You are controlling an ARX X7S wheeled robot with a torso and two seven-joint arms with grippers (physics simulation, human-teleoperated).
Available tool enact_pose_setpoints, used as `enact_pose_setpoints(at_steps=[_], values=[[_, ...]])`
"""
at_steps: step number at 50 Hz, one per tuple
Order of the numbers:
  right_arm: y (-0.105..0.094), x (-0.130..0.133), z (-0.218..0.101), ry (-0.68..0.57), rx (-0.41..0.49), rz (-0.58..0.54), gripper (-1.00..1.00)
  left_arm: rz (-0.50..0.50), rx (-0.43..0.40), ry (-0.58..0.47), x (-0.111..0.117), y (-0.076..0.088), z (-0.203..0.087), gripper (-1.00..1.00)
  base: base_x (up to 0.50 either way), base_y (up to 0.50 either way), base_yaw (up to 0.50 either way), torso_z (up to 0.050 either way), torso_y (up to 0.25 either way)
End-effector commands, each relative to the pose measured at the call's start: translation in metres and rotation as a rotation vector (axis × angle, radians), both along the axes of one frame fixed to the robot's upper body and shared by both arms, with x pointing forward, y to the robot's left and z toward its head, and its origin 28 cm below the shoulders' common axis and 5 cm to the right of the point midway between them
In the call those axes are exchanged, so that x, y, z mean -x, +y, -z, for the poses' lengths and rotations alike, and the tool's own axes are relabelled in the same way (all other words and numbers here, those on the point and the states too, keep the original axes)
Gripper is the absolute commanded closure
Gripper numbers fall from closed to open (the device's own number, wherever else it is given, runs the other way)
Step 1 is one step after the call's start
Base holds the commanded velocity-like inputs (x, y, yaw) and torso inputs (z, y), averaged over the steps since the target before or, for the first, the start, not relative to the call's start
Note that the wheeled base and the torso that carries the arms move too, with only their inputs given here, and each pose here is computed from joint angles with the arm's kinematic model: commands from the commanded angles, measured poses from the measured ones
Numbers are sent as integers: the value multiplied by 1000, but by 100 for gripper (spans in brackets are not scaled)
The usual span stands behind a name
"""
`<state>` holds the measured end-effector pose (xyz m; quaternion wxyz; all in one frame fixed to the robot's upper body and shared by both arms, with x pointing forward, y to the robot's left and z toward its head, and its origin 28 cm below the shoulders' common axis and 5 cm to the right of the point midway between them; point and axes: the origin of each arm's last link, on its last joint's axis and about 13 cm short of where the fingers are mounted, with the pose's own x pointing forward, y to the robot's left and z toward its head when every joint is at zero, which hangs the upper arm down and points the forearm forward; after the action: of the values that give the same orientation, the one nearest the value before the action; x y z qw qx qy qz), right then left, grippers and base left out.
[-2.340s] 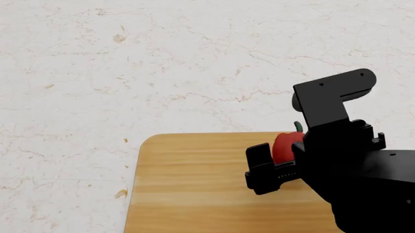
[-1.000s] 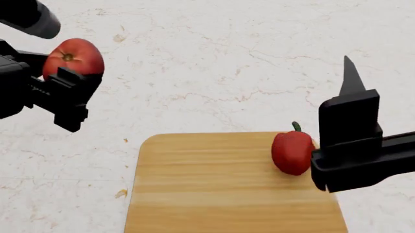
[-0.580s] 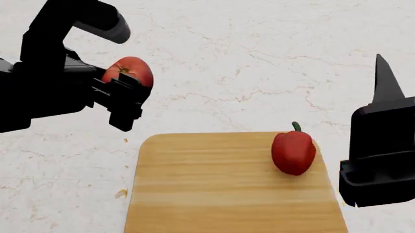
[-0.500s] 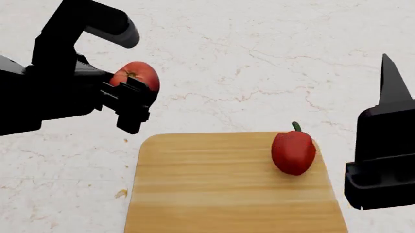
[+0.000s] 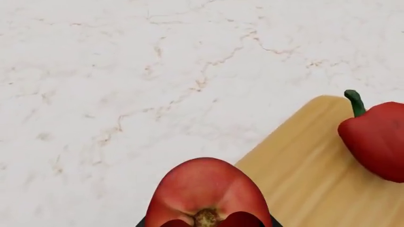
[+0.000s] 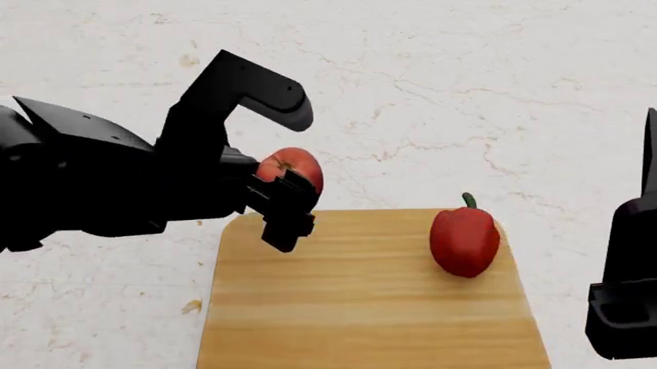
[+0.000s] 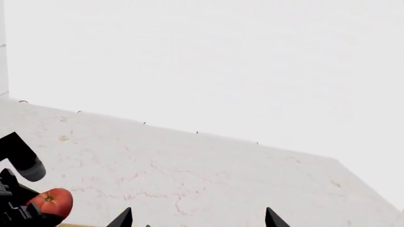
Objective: Place the avocado, onion, tomato and bell pepper on the cutting board.
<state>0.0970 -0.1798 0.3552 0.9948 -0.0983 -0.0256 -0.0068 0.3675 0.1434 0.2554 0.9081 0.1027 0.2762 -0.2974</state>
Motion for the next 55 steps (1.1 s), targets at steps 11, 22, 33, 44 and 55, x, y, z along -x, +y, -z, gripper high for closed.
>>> enact_pose_setpoints(at_steps=[11,22,33,44,55], values=[[0,0,0,-25,0,-32,-100,81,23,13,-6,-39,16,100,0,0,0,1,1],[0,2,3,-19,-1,-32,-100,105,13,33,-3,-47,29,100,0,0,0,0,1],[1,4,2,-23,-1,-33,-100,95,-13,39,0,-45,37,100,0,0,0,0,0],[2,4,2,-25,-1,-40,-100,121,-31,30,5,-42,34,-100,1,0,0,0,0],[2,6,1,-29,-1,-42,-100,122,5,-15,16,-36,11,-100,0,0,0,0,0]])
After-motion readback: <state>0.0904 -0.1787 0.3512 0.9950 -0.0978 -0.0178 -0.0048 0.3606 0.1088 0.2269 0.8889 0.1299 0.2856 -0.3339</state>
